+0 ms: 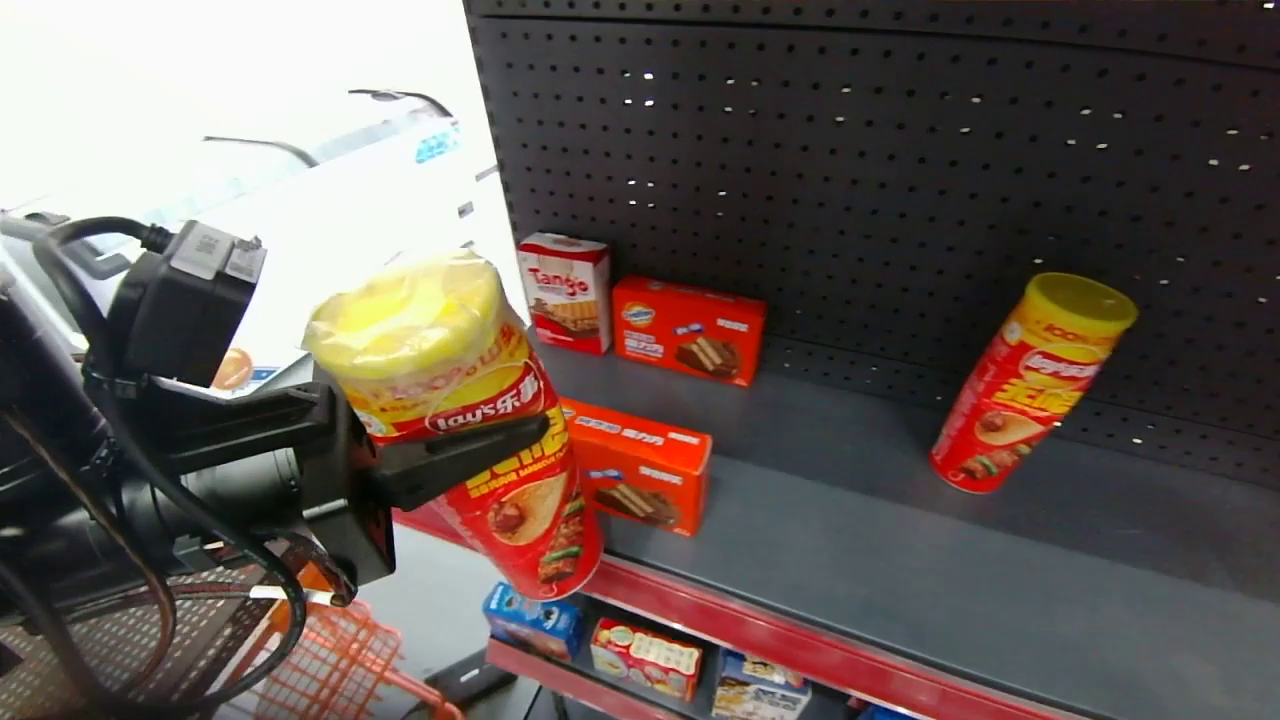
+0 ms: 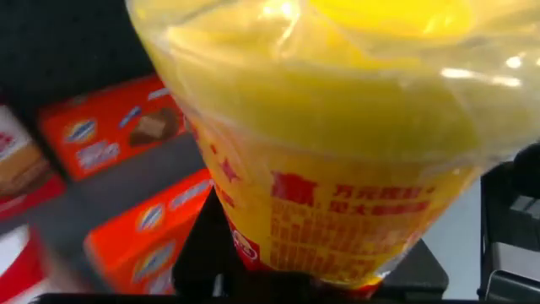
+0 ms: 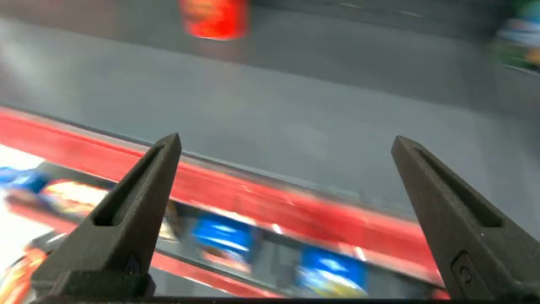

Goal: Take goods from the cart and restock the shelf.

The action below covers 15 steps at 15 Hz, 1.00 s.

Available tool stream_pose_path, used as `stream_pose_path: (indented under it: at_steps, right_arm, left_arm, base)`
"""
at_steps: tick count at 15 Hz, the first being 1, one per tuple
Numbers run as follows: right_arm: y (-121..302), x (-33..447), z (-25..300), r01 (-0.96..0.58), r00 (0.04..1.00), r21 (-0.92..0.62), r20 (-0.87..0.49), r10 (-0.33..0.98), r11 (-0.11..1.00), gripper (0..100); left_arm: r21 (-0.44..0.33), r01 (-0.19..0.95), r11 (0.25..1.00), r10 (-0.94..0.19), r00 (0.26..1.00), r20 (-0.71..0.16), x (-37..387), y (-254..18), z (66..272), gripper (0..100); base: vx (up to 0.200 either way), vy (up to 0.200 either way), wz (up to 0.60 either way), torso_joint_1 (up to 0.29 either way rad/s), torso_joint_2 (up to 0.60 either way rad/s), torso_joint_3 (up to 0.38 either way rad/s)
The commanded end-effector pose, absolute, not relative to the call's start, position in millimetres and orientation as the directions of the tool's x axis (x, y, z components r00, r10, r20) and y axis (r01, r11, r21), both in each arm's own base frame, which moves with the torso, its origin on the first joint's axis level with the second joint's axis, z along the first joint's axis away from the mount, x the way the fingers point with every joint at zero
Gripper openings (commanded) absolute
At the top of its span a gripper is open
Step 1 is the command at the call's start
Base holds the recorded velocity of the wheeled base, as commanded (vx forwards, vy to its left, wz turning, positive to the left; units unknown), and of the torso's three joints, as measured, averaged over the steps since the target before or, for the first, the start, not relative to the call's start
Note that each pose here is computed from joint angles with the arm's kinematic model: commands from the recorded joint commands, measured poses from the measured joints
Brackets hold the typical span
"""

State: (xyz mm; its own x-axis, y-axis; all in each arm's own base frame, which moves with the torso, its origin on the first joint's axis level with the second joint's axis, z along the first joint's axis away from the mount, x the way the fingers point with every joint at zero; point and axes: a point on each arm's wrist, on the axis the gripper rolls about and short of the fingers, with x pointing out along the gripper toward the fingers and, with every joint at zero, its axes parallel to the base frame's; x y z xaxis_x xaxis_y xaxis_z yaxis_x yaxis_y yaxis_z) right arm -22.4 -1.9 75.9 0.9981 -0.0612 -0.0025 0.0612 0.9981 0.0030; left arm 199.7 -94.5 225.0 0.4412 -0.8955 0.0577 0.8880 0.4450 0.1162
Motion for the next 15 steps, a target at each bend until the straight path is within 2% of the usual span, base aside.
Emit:
stream_pose_path:
  at_steps: [1, 6, 15]
  right_arm:
    - [-1.9, -22.4, 75.9, 0.061, 0.998, 0.003, -0.003, -0.061, 0.998, 100]
    - [-1.8, -22.4, 75.9, 0.063, 0.998, 0.003, -0.003, -0.063, 0.998, 100]
    - [-1.8, -22.4, 75.9, 0.063, 0.998, 0.003, -0.003, -0.063, 0.998, 100]
  left_arm:
    - [0.117, 0.9, 0.42, -0.908, 0.415, 0.061, 197.2, -100.3, 226.5, 0]
    - [0.115, 0.901, 0.418, -0.908, 0.414, 0.059, 197.1, -100.9, 225.7, 0]
    - [0.111, 0.895, 0.432, -0.902, 0.428, 0.059, 199.0, -98.7, 227.1, 0]
  base:
    - [0.0, 0.0, -0.6, 0.007, 0.01, 0.007]
    - [0.0, 0.0, -0.6, 0.0, 0.0, 0.0]
    - [0.0, 0.0, 0.0, 0.0, 0.0, 0.0]
